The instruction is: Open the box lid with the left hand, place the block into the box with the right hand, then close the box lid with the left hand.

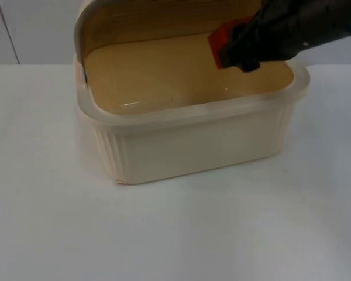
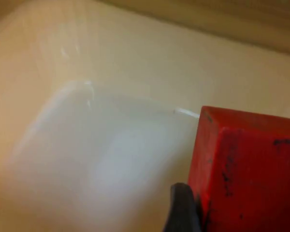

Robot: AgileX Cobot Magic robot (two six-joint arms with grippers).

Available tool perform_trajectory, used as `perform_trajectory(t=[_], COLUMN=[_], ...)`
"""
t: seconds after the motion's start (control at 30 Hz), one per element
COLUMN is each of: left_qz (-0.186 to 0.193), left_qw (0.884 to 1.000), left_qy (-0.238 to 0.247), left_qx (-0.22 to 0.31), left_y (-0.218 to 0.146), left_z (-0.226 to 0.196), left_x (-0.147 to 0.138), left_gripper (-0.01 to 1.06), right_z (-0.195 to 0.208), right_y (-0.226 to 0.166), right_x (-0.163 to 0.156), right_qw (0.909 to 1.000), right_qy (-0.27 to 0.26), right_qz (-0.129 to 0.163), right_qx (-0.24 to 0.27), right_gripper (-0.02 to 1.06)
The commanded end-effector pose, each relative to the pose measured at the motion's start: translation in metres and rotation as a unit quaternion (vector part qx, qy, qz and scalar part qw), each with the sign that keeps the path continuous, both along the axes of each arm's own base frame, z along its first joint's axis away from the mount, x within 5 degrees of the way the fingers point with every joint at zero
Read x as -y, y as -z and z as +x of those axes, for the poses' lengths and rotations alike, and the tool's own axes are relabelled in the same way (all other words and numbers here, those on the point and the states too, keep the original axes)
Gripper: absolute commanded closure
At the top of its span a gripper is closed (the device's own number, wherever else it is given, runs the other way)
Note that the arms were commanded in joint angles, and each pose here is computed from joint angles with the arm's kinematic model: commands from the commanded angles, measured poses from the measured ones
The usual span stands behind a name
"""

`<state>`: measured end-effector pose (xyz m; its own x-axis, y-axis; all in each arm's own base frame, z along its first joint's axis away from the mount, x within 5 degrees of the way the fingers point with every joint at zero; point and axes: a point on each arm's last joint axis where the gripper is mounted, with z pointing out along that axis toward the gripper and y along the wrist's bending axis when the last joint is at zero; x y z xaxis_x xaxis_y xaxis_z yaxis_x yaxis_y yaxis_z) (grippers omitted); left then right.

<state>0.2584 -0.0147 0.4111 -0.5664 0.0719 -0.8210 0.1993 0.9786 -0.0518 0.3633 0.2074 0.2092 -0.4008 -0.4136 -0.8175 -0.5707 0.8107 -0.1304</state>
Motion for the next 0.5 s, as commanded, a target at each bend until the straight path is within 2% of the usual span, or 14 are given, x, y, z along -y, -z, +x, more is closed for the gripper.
perform_trajectory(t=[0.0,0.17,0.47], left_qz=[-0.001,0.003,0.005], left_qw=[1.0,1.0,1.0], left_qy=[0.0,0.0,0.0], left_qx=[0.002,0.002,0.002], left_y=[-0.001,-0.001,-0.001], left_z=[0.0,0.0,0.0], left_x=[0.001,0.001,0.0], left_gripper=[0.0,0.0,0.0], right_z=[0.003,0.01,0.014], right_y=[-0.001,0.005,0.017], right_x=[-0.003,-0.003,-0.003], right_qw=[0.9999,0.999,0.9987], right_qy=[0.005,0.027,0.04], right_qz=[0.004,0.014,0.017], right_qx=[0.014,0.033,0.028], right_gripper=[1.05,1.05,1.05])
